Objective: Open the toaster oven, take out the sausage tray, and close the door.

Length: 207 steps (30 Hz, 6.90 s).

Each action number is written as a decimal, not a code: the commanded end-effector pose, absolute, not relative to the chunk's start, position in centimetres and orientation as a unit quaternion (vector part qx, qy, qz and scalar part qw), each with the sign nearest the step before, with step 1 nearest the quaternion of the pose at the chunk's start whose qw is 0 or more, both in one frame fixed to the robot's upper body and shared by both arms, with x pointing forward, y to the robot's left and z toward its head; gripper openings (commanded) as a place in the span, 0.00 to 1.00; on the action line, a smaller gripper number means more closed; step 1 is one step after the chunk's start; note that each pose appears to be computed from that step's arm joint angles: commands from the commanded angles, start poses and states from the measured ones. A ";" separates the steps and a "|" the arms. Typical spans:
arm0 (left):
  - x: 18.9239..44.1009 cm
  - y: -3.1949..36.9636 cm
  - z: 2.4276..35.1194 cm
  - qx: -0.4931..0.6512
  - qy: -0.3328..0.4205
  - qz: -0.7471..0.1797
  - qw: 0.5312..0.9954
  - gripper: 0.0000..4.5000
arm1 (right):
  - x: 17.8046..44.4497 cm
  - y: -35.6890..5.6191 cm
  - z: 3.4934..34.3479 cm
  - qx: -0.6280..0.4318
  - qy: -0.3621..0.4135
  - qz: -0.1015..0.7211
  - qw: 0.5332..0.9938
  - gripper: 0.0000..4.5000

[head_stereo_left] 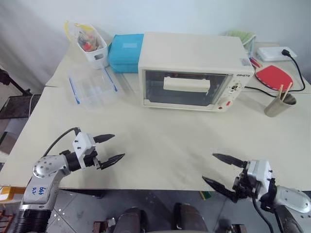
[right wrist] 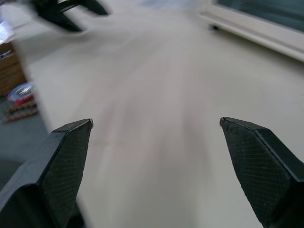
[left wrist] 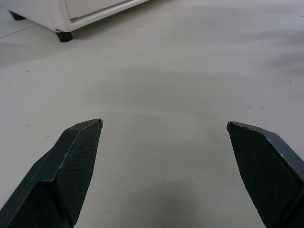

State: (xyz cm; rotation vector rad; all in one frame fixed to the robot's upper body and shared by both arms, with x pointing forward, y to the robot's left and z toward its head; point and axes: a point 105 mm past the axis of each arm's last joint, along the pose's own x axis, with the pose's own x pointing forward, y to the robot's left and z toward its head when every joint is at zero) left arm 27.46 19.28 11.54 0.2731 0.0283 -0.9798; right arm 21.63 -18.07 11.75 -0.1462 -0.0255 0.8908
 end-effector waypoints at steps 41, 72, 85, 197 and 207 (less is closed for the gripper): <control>31.4 17.3 21.5 -0.070 -0.090 -0.514 0.850 0.88 | 27.7 -13.5 19.2 -0.198 -0.118 0.549 0.803 1.00; 37.4 8.0 17.2 0.040 -0.067 -0.596 0.799 0.00 | 24.8 -21.5 15.1 -0.282 -0.092 0.349 0.889 1.00; 35.3 8.8 12.7 0.078 -0.031 -0.595 0.800 0.00 | 26.9 -20.0 19.8 -0.306 -0.129 0.312 0.890 1.00; 31.4 12.2 18.0 -0.354 0.205 -0.498 0.764 0.41 | 28.1 -6.5 18.4 -0.596 -0.287 0.327 0.675 0.00; 31.7 12.2 18.1 -0.387 0.217 -0.487 0.753 0.03 | 28.5 -6.6 18.6 -0.593 -0.293 0.328 0.674 0.00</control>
